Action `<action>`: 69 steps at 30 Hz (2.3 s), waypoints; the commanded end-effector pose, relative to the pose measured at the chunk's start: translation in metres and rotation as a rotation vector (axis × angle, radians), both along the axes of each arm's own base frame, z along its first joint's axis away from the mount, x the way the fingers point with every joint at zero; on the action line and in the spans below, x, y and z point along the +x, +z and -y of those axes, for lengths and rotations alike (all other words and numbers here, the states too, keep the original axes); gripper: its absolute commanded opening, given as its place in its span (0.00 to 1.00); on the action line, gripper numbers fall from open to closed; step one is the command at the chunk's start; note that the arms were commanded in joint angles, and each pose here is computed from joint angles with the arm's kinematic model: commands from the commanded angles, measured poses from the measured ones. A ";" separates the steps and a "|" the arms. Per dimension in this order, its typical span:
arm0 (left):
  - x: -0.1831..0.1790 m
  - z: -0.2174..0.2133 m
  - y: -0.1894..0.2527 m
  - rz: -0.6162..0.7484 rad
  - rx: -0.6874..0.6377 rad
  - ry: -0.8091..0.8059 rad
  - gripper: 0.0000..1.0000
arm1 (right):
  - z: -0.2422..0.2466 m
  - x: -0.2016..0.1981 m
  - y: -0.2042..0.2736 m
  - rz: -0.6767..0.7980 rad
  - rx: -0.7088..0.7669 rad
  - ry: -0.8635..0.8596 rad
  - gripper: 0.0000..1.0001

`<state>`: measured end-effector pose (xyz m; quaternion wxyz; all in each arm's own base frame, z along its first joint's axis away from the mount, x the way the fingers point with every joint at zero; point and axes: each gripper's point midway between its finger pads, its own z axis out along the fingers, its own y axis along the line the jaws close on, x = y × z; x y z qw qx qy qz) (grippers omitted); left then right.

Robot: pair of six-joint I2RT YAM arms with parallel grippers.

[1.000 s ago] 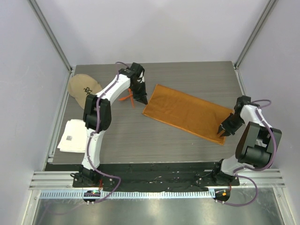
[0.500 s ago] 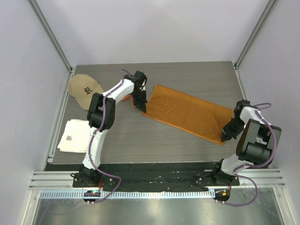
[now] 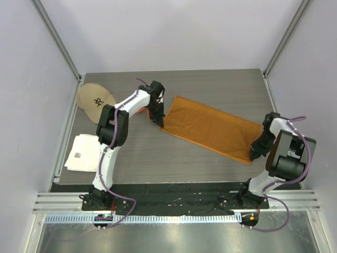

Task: Fold the napkin into a case and place the utensils inside
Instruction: Fold and flatten the napkin at the center of the board, then smooth out the rectangle-folded napkin at the center of the board.

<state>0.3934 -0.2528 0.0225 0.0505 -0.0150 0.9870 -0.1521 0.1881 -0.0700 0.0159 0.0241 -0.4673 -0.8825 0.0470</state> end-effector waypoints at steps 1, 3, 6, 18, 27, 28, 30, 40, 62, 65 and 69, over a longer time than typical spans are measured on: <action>-0.012 -0.006 0.022 0.007 -0.011 -0.015 0.05 | 0.039 0.045 0.055 0.156 -0.179 0.084 0.10; -0.020 -0.005 0.028 -0.011 -0.027 0.000 0.05 | 0.034 0.072 0.075 0.242 -0.168 0.151 0.18; -0.023 -0.004 0.037 0.006 -0.043 -0.002 0.06 | 0.010 0.113 0.092 0.381 -0.114 0.260 0.34; 0.072 0.115 0.111 0.310 -0.684 0.099 0.03 | -0.122 0.256 0.103 1.022 0.436 0.344 0.56; 0.120 0.166 0.070 0.372 -0.795 0.167 0.00 | -0.156 0.287 0.058 1.062 0.580 0.292 0.01; 0.124 0.165 0.068 0.384 -0.795 0.175 0.00 | -0.157 0.289 0.057 1.060 0.593 0.281 0.01; 0.126 0.166 0.061 0.373 -0.803 0.182 0.00 | -0.159 0.292 0.048 1.067 0.617 0.269 0.01; 0.155 0.139 0.030 0.372 -0.807 0.298 0.00 | -0.157 0.289 -0.005 0.999 0.620 0.196 0.01; 0.210 0.068 0.048 0.457 -0.536 0.356 0.00 | -0.154 0.281 -0.018 0.913 0.592 0.231 0.01; 0.198 0.076 0.112 0.554 -0.558 0.288 0.00 | -0.154 0.286 -0.011 0.907 0.592 0.227 0.01; 0.167 0.095 0.139 0.564 -0.592 0.241 0.00 | -0.154 0.294 -0.007 0.910 0.601 0.209 0.01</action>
